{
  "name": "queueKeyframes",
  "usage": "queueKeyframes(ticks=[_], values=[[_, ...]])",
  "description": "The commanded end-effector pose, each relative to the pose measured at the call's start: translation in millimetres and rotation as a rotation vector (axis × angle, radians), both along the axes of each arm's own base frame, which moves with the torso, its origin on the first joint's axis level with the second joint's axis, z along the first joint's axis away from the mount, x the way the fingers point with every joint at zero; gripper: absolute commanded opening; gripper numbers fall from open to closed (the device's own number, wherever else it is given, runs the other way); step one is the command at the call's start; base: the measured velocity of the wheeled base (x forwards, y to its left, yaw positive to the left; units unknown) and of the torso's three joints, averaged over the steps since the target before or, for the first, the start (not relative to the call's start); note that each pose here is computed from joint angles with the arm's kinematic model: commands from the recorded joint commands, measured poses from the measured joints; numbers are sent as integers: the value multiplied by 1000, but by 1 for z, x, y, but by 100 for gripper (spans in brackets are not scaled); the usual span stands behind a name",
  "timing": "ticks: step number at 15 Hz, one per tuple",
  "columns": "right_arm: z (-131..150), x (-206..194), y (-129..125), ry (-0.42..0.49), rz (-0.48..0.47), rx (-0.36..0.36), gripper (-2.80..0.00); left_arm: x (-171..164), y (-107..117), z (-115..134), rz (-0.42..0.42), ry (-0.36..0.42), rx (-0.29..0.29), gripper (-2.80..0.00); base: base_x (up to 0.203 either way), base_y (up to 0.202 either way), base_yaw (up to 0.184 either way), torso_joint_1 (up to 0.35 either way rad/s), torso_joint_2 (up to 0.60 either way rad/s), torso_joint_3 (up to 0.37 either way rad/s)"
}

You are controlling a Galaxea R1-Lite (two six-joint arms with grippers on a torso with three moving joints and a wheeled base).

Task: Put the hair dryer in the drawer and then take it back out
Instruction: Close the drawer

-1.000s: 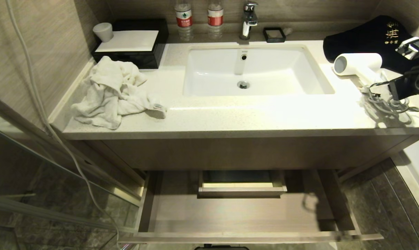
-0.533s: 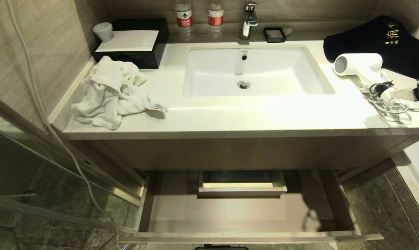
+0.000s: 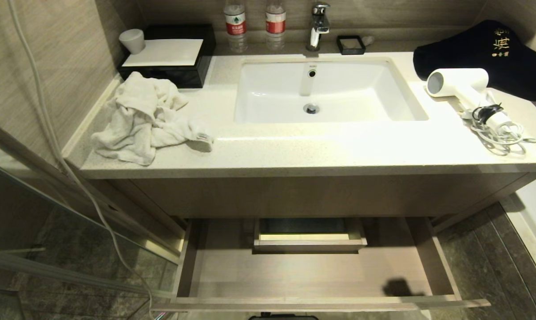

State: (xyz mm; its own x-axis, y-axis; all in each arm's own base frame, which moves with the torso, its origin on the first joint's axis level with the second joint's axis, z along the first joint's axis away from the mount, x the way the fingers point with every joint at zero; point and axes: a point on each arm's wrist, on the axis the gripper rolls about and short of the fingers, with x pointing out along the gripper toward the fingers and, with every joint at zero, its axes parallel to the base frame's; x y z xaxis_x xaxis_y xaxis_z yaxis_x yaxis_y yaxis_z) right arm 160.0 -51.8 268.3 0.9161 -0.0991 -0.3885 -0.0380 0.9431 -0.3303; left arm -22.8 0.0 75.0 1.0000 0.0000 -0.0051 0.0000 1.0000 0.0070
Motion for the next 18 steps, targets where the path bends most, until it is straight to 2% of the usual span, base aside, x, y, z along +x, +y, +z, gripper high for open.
queueKeyframes(ticks=[1,3,7,11,18], values=[[-8,-22,11,14,-60,-40,-280,0,0,0,0,3,-1,-280,0,0,0,0,0,0],[-18,-30,15,58,-89,-51,-280,0,0,0,0,3,1,-280,0,0,0,0,0,0],[-34,-46,24,87,-57,-47,-280,0,0,0,0,3,-1,-280,0,0,0,0,7,7],[-53,-66,32,104,-24,-44,-280,0,0,0,0,3,-1,-280,0,0,0,-159,321,150],[-62,-84,37,82,-19,-50,-280,0,0,0,0,3,1,-280,0,0,0,-233,431,206]])
